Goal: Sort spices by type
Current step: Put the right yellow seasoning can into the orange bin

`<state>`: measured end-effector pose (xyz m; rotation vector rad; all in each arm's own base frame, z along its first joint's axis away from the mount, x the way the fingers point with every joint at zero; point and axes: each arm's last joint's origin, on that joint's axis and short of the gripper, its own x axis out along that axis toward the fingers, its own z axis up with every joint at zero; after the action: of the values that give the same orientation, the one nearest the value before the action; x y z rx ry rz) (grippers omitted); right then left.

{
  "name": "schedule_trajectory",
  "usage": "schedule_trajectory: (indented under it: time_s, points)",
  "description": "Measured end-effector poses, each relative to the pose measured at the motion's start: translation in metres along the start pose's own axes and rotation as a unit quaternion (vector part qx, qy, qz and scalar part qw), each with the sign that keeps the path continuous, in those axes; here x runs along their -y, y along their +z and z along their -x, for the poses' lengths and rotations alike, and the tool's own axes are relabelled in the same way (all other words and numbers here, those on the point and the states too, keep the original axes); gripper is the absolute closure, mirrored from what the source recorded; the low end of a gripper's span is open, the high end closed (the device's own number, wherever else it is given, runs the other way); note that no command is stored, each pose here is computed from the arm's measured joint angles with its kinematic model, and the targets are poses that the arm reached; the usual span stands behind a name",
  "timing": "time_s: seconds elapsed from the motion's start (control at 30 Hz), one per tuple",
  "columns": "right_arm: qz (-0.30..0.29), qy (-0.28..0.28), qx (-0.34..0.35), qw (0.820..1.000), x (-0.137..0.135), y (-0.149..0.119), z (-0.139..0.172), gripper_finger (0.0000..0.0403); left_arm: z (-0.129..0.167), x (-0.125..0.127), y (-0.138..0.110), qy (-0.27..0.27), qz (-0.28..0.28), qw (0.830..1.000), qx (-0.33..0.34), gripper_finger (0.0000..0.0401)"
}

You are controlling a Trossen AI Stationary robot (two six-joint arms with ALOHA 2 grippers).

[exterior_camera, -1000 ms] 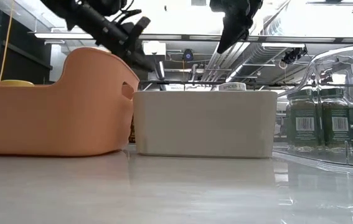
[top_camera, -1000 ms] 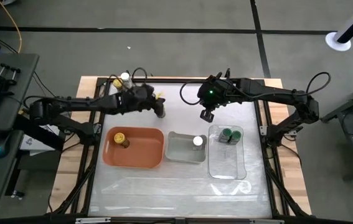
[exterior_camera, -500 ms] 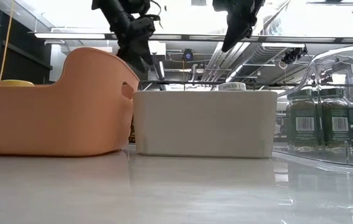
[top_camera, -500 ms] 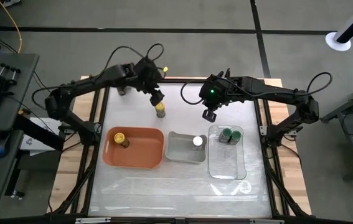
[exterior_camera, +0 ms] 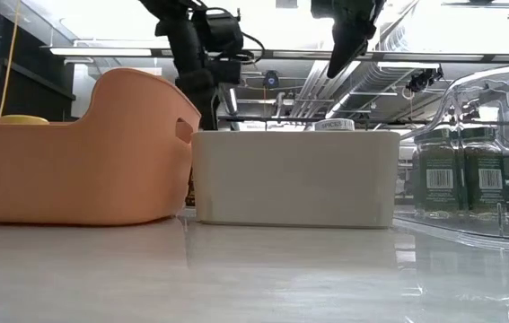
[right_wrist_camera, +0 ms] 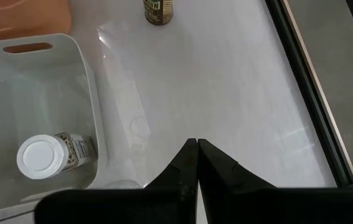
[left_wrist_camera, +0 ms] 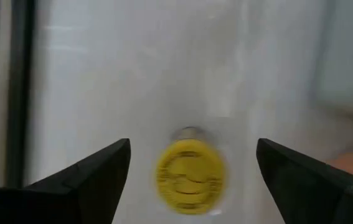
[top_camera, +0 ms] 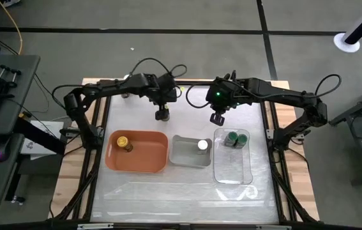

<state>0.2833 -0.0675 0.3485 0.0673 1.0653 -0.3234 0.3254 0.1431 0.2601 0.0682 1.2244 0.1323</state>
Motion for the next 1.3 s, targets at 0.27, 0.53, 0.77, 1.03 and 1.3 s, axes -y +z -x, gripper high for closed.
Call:
schedule_trajectory:
  time_s: [0.27, 0.53, 0.77, 1.03, 1.3]
  points:
    - [0.000, 0.001, -0.001, 1.000, 0.000, 0.000, 0.000, 0.0403, -0.010, -0.005, -0.002, 0.043, -0.066, 0.996, -0.041, 0.0065]
    - [0.005, 0.001, -0.001, 1.000, 0.000, 0.000, 0.000, 0.0403, -0.008, -0.005, -0.004, 0.012, -0.054, 0.998, -0.034, 0.0065]
    - [0.006, 0.000, 0.001, 1.000, 0.002, 0.000, 0.000, 0.0403, -0.001, -0.007, 0.002, 0.018, -0.043, 0.999, -0.019, 0.0065]
    - [0.009, -0.001, 0.003, 1.000, 0.002, 0.001, 0.000, 0.0403, 0.003, 0.006, 0.000, -0.026, -0.060, 0.997, -0.044, 0.0066]
    - [0.009, -0.001, 0.005, 1.000, 0.002, 0.001, 0.000, 0.0403, -0.015, 0.013, 0.001, 0.003, -0.101, 0.994, -0.031, 0.0070]
